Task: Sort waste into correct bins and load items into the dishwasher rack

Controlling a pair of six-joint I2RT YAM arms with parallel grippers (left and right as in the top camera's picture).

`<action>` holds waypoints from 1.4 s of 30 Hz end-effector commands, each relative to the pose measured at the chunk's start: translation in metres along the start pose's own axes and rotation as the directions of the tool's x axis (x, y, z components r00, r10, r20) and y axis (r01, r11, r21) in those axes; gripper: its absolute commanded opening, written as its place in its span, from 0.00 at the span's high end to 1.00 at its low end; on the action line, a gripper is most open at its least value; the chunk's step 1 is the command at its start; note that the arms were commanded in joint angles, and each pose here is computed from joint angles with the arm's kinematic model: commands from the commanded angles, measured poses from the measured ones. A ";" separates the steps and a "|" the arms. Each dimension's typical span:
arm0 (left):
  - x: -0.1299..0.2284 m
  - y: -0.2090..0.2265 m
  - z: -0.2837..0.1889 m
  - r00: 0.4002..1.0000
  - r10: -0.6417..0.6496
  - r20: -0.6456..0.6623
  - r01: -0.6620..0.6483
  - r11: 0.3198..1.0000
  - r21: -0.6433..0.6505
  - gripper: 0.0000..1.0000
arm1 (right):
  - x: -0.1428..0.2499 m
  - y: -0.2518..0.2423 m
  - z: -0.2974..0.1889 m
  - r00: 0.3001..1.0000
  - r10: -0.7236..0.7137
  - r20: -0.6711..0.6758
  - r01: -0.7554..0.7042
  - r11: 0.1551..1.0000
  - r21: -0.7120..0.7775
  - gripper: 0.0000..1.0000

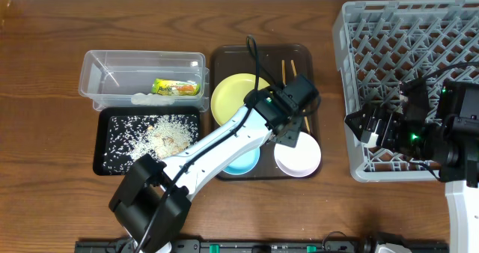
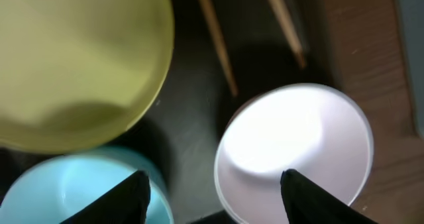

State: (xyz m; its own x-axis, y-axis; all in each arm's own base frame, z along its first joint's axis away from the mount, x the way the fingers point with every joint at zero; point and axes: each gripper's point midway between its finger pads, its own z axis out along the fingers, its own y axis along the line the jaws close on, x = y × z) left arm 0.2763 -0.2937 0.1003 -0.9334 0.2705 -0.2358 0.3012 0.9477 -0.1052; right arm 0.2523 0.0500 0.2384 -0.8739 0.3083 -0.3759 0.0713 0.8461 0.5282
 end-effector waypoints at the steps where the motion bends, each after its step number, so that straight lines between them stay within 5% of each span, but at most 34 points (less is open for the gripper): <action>1: 0.005 0.007 -0.003 0.998 -0.069 -0.006 0.069 0.997 -0.024 0.34 | -0.002 0.005 -0.004 1.000 -0.011 0.010 0.011 1.000 -0.006 0.01; 10: 0.003 0.014 -0.011 0.998 -0.054 0.017 0.055 0.997 -0.050 0.37 | 0.001 0.004 -0.004 1.000 -0.004 -0.001 0.004 1.000 -0.001 0.01; 15: -0.007 0.043 -0.067 0.989 -0.026 0.143 0.042 0.993 -0.108 0.32 | 0.001 0.004 -0.004 1.000 -0.004 -0.001 0.004 1.000 -0.001 0.01; 19: -0.008 0.060 -0.132 0.959 -0.001 0.283 0.024 0.997 -0.076 0.18 | 0.001 0.004 -0.004 1.000 -0.004 -0.001 0.004 1.000 -0.001 0.01; 25: 0.012 0.074 -0.201 0.907 -0.036 0.420 0.038 0.999 0.003 0.15 | 0.001 0.004 -0.004 1.000 -0.004 -0.001 0.004 1.000 0.000 0.01; 33: 0.029 0.084 -0.243 0.855 -0.062 0.516 0.038 0.998 0.057 0.13 | 0.001 0.004 -0.004 1.000 -0.004 -0.001 0.004 1.000 -0.001 0.01; 42: 0.011 0.115 -0.268 0.751 0.008 0.661 0.059 0.995 -0.080 0.12 | 0.001 0.004 -0.004 1.000 -0.004 -0.001 0.004 1.000 -0.001 0.01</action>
State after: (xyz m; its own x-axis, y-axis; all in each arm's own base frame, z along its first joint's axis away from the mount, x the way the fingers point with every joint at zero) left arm 0.2366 -0.1515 0.3383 -0.6406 0.0377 -0.7670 0.2370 0.9597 -0.1508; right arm 0.2488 0.0501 0.2364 -0.8800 0.3098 -0.3602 0.0822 0.8460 0.5269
